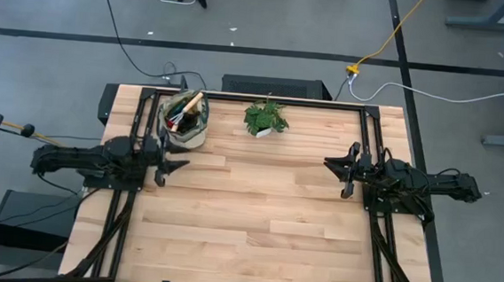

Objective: Pick & Place Garden tools in Gardening bag
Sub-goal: Return to Home Position

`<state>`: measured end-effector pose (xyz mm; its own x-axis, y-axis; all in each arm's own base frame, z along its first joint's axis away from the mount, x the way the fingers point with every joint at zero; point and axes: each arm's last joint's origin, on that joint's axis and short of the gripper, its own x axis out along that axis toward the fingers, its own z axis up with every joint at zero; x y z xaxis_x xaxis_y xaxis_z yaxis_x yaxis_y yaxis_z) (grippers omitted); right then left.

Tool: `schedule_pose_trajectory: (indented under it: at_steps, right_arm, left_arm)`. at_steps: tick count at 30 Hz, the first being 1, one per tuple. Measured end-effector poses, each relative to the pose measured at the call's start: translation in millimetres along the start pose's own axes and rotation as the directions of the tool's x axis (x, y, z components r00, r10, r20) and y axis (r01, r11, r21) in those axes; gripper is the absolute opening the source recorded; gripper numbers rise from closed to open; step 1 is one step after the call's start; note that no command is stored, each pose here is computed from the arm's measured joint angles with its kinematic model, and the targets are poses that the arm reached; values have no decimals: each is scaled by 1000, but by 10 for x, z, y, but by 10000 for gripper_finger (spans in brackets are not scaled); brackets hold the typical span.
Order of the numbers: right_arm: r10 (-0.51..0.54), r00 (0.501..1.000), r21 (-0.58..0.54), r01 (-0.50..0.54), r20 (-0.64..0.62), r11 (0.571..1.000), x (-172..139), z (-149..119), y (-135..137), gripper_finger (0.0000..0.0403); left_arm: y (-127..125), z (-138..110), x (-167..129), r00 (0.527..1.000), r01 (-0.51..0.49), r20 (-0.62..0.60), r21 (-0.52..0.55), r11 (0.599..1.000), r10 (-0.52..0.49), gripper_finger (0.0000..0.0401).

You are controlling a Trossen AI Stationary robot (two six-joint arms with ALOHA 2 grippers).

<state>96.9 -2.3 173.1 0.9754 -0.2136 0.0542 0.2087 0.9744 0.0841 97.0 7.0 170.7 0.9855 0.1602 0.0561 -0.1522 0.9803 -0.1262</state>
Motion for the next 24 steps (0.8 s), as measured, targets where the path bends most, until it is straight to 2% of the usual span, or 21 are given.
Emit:
schedule_pose_trajectory:
  at_steps: [6,24]
  right_arm:
    - [0,1000,0,0,0,1000,0,0,0,62]
    - [0,1000,0,0,0,1000,0,0,0,62]
  left_arm:
    - [-41,-9,-1,997,71,-14,-2,997,-71,190]
    - [-41,-7,-2,997,72,-11,-2,997,-72,190]
